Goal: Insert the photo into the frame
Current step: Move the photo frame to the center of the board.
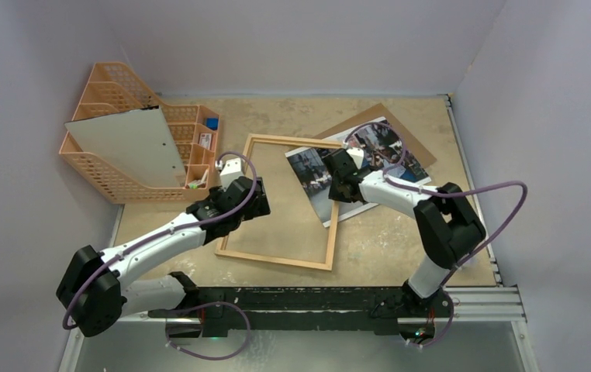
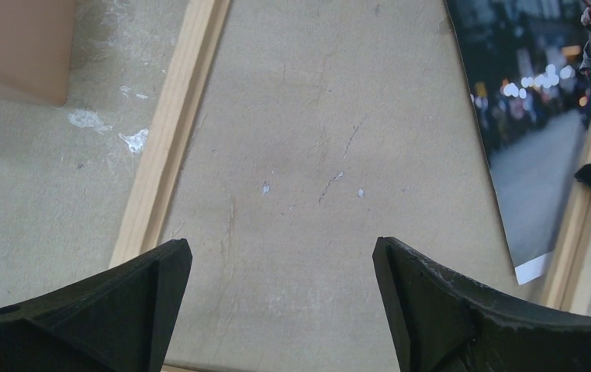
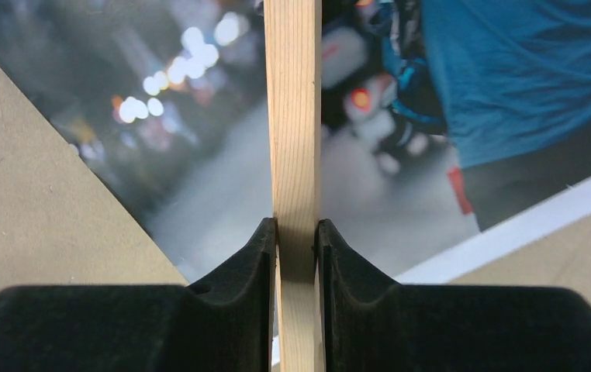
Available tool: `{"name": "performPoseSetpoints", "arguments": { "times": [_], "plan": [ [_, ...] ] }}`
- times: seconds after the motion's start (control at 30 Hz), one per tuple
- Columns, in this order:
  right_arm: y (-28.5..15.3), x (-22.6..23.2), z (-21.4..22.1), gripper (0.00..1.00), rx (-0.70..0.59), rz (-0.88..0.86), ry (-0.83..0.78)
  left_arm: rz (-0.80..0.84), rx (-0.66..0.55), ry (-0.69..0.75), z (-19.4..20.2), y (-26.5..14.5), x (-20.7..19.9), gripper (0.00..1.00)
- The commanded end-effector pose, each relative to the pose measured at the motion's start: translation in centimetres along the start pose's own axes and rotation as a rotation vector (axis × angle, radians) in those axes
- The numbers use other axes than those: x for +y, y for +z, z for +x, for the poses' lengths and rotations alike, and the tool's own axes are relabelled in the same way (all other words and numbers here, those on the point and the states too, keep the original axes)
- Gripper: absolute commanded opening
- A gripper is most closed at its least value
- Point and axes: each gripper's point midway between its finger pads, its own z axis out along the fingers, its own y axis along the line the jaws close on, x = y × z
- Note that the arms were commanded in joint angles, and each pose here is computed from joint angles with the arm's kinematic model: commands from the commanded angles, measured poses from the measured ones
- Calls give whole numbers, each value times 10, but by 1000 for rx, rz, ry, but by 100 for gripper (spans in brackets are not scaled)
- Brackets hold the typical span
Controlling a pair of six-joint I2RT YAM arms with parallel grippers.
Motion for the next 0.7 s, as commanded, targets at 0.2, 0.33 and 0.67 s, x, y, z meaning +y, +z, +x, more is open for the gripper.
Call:
{"name": "performPoseSetpoints", "arguments": {
  "times": [0.2, 0.33, 0.67],
  "plan": [
    [6, 54, -10, 20, 11, -188, -110, 72, -16, -23, -10, -6, -14, 93],
    [6, 47, -14, 42, 8, -160, -149, 116, -12, -22, -11, -8, -23, 93],
    [-22, -32, -112, 66, -208, -53, 90, 379, 22, 33, -13, -20, -74, 92]
  ]
}}
